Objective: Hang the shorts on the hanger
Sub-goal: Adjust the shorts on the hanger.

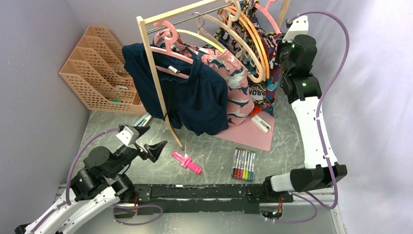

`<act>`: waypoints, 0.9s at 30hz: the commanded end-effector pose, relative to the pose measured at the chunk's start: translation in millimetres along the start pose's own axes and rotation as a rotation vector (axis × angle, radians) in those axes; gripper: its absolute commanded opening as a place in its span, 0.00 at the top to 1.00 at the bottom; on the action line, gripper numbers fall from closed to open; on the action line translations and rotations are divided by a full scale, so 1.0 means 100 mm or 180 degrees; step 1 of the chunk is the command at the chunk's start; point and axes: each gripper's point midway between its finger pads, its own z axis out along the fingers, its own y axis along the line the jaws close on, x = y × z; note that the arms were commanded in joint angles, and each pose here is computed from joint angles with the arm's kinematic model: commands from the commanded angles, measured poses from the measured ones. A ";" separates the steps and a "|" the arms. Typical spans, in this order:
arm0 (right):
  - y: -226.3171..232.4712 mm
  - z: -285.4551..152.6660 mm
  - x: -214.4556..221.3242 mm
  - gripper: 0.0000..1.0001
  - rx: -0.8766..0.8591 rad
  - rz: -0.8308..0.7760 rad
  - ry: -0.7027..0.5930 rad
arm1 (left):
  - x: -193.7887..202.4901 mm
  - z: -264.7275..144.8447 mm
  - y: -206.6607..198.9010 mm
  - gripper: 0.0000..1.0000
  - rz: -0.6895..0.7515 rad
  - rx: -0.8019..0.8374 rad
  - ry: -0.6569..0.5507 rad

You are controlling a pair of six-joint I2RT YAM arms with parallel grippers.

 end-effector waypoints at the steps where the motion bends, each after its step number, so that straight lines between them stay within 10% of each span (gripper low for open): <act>1: -0.31 -0.09 -0.21 0.91 0.0553 -0.0271 -0.0211 | -0.05 0.03 -0.03 0.01 0.0005 0.0050 -0.0071; 7: -0.34 -0.01 0.08 0.81 0.0689 -0.0367 -0.0021 | -0.05 0.03 -0.02 0.01 0.0007 0.0045 -0.0059; 21: -0.37 -0.63 -0.49 0.12 0.0520 0.0669 -0.0403 | -0.02 0.05 0.00 0.01 0.0008 -0.0011 -0.0008; 27: -0.13 -1.16 -0.79 0.08 -0.0133 0.1395 -0.0677 | 0.02 0.07 0.06 0.00 -0.0034 -0.0131 0.0077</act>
